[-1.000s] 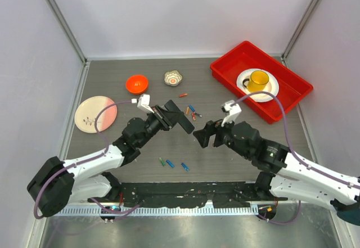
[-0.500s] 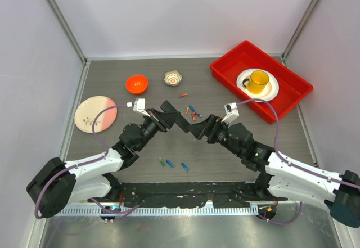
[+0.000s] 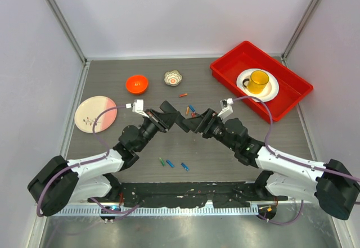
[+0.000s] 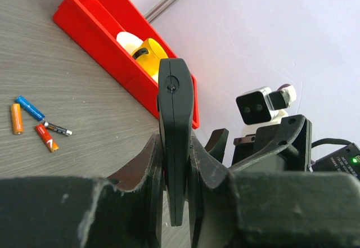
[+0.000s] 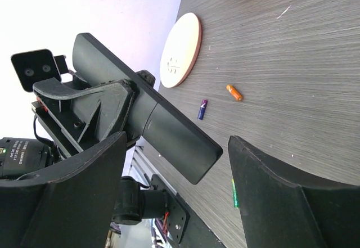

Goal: Load the batteries into the remote control
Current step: Remove the battery cover from the remote control.

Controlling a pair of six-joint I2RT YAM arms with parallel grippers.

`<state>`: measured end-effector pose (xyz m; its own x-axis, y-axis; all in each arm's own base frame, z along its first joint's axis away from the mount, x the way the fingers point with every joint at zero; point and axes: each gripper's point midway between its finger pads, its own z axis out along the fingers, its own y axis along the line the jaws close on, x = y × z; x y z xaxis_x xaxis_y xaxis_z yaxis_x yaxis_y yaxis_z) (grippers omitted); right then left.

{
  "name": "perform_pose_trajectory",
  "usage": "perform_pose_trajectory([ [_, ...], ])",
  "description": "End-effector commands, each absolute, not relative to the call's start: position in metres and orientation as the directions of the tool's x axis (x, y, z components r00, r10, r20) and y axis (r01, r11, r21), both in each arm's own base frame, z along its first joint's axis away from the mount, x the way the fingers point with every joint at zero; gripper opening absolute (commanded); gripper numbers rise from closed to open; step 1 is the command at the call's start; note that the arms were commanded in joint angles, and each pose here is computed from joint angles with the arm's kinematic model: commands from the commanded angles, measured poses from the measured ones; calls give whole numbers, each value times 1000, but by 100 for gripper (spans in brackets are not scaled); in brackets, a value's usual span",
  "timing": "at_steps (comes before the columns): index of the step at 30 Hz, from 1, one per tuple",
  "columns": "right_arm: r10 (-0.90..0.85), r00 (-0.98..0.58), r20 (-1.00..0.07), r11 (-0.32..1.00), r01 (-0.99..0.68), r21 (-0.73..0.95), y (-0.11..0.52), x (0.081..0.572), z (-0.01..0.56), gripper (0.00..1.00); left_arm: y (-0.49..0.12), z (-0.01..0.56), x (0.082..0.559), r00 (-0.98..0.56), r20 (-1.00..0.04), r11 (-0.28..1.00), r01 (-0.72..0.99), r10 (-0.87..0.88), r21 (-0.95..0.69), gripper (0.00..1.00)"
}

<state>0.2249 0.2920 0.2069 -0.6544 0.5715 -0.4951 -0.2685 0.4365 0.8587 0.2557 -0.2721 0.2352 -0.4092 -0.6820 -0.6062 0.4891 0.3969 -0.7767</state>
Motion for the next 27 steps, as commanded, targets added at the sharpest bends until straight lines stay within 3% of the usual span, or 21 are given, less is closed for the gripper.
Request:
perform_pose_trajectory([
  [1,604,-638,-478,365,-312,877,299,231,232,78,-269,257,255,-364,-591,358,535,-719,-765,0],
  [8,576,-663,-478,384,-296,874,307,233,224,70,-270,256,254,-369,-594,358,537,-715,-764,0],
  [27,579,-662,-476,367,-310,877,311,236,227,65,-272,253,254,-377,-597,359,536,-708,-764,0],
])
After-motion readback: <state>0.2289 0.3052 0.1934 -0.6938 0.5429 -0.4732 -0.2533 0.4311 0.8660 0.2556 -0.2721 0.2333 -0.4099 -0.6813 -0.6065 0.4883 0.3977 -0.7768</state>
